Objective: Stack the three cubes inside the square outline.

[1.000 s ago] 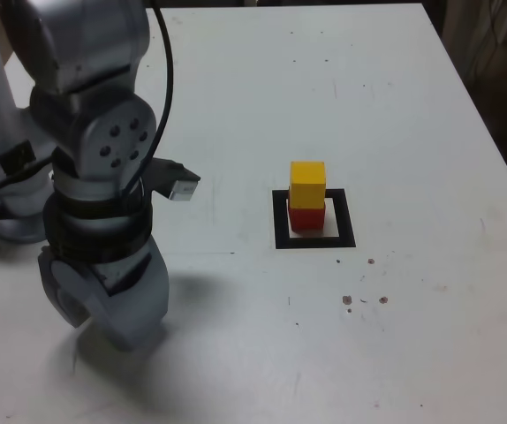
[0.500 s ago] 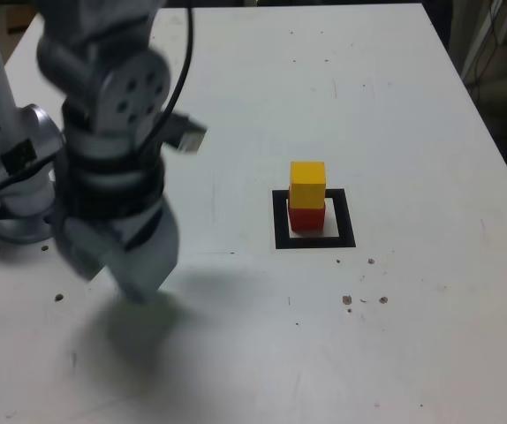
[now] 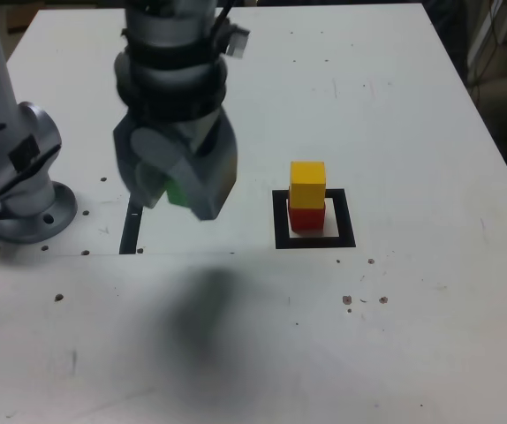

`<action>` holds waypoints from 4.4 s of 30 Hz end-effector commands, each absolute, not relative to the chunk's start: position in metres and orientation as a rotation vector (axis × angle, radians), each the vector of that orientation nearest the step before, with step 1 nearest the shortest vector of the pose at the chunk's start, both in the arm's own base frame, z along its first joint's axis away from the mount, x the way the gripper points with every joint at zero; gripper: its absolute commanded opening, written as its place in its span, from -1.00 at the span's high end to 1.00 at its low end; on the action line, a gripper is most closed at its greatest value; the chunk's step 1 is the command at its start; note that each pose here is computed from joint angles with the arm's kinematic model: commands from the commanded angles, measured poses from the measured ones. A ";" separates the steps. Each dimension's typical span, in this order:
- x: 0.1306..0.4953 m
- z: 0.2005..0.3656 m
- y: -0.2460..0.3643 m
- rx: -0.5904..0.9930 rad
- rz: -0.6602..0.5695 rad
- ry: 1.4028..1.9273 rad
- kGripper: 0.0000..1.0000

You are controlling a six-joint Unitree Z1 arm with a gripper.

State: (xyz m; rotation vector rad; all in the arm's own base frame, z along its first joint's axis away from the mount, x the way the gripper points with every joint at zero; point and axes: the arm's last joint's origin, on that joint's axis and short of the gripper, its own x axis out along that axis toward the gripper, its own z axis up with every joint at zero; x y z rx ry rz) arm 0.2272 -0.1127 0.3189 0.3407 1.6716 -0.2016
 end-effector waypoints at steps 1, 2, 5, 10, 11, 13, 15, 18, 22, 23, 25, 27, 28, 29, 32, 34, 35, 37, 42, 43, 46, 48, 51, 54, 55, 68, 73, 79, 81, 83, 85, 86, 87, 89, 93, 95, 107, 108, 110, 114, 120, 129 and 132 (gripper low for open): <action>0.236 0.326 -0.106 0.315 -0.185 1.652 0.48; 0.239 0.329 -0.102 0.302 -0.177 1.648 0.48; 0.250 0.335 -0.093 0.255 -0.150 1.641 0.48; 0.269 0.342 -0.079 0.203 -0.113 1.636 0.48; 0.273 0.343 -0.076 0.196 -0.107 1.636 0.48; 0.280 0.344 -0.071 0.181 -0.095 1.637 0.48; 0.287 0.345 -0.067 0.166 -0.083 1.637 0.48; 0.298 0.343 -0.061 0.143 -0.070 1.638 0.48; 0.312 0.340 -0.055 0.119 -0.070 1.638 0.48; 0.315 0.340 -0.055 0.117 -0.071 1.637 0.48; 0.321 0.338 -0.054 0.115 -0.073 1.635 0.48; 0.325 0.337 -0.055 0.115 -0.075 1.634 0.48; 0.327 0.336 -0.055 0.114 -0.077 1.635 0.48; 0.329 0.335 -0.055 0.114 -0.078 1.636 0.48; 0.334 0.332 -0.054 0.110 -0.081 1.642 0.48; 0.336 0.329 -0.053 0.106 -0.082 1.648 0.48; 0.338 0.328 -0.052 0.103 -0.083 1.651 0.48; 0.340 0.326 -0.050 0.097 -0.084 1.658 0.48; 0.346 0.321 -0.044 0.087 -0.085 1.668 0.48; 0.347 0.320 -0.043 0.085 -0.084 1.670 0.48; 0.349 0.317 -0.042 0.083 -0.085 1.673 0.48; 0.350 0.316 -0.041 0.082 -0.086 1.673 0.48; 0.351 0.315 -0.042 0.081 -0.089 1.672 0.48; 0.353 0.313 -0.042 0.078 -0.090 1.670 0.48; 0.353 0.313 -0.042 0.077 -0.091 1.670 0.48; 0.356 0.303 -0.038 0.067 -0.110 1.674 -0.47; 0.357 0.300 -0.038 0.068 -0.118 1.669 -0.99; 0.354 0.301 -0.037 0.069 -0.118 1.663 -0.99; 0.351 0.302 -0.037 0.071 -0.117 1.654 -0.99; 0.348 0.305 -0.036 0.075 -0.113 1.641 -0.99; 0.344 0.309 -0.035 0.081 -0.107 1.625 -0.99; 0.341 0.311 -0.035 0.085 -0.104 1.616 -0.99; 0.339 0.313 -0.034 0.089 -0.100 1.608 -0.99; 0.333 0.319 -0.033 0.097 -0.091 1.593 -0.99; 0.314 0.331 -0.030 0.122 -0.065 1.569 -0.99; 0.302 0.336 -0.028 0.135 -0.050 1.564 -0.99; 0.228 0.322 -0.018 0.176 -0.019 1.658 -0.99; 0.223 0.319 -0.018 0.177 -0.019 1.670 -0.99; 0.212 0.313 -0.017 0.178 -0.019 1.689 -0.99; 0.193 0.298 -0.015 0.177 -0.019 1.708 -0.99; 0.176 0.274 -0.014 0.154 -0.014 1.673 -1.00; 0.156 0.248 -0.013 0.123 -0.010 1.690 -0.99; 0.151 0.241 -0.012 0.114 -0.002 1.706 -0.99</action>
